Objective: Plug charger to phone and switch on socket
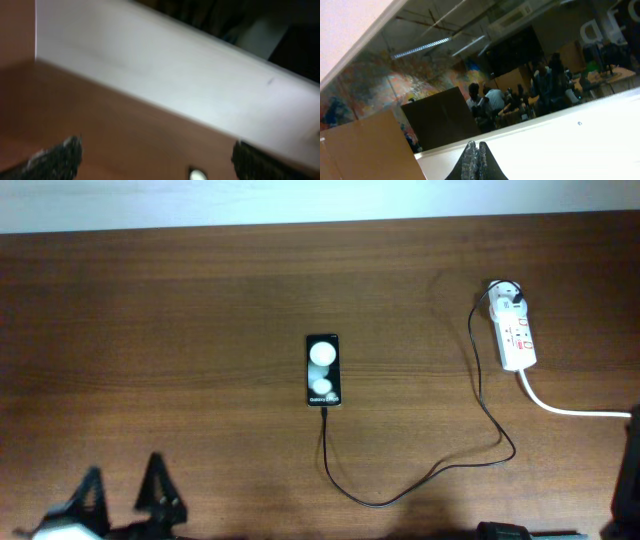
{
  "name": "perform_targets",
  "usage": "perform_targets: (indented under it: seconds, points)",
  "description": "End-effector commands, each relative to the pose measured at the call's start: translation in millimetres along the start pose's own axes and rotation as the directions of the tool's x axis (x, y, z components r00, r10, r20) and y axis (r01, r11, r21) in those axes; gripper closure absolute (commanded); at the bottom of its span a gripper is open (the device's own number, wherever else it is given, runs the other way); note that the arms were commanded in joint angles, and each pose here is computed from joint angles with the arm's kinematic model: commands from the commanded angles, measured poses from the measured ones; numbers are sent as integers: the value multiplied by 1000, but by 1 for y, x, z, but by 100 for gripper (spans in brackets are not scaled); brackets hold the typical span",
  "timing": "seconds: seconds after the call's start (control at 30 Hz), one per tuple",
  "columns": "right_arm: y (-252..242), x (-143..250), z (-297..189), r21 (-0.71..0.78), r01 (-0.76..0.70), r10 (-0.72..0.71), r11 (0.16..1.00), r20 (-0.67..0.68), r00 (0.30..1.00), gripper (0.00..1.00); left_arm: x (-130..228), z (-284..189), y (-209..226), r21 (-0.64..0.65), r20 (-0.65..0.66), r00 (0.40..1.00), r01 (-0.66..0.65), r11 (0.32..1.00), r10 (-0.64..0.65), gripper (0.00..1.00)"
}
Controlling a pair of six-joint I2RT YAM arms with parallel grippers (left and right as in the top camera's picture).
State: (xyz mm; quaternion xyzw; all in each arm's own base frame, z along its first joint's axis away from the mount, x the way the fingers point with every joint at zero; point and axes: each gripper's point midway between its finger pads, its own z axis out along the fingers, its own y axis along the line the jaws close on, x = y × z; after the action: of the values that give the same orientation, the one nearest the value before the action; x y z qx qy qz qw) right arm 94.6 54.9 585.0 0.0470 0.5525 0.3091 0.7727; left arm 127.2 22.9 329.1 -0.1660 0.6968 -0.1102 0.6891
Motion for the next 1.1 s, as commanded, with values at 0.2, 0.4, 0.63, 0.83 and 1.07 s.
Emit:
perform_targets:
  seconds: [0.2, 0.4, 0.63, 0.83, 1.07]
  points:
    - [38, -10, -56, -83, 62, -54, 995, 103, 993, 96, 109, 107, 15, 0, 62, 995, -82, 997, 82, 1]
    - [38, -8, -58, -87, 65, -55, 994, 107, 993, 96, 158, 119, 31, -18, 0, 976, -216, 976, 216, 1]
    - [50, -8, -79, -117, 93, -74, 989, 155, 985, 96, 164, 119, 33, -22, -26, 975, -223, 974, 223, 1]
    - [62, 0, -115, -214, 172, -107, 962, 285, 952, 92, 164, 119, 33, -22, -25, 975, -223, 975, 222, 1]
    - [72, -2, -139, -269, 197, -100, 943, 333, 937, 92, 159, 120, 45, -74, -16, 975, -220, 973, 220, 1]
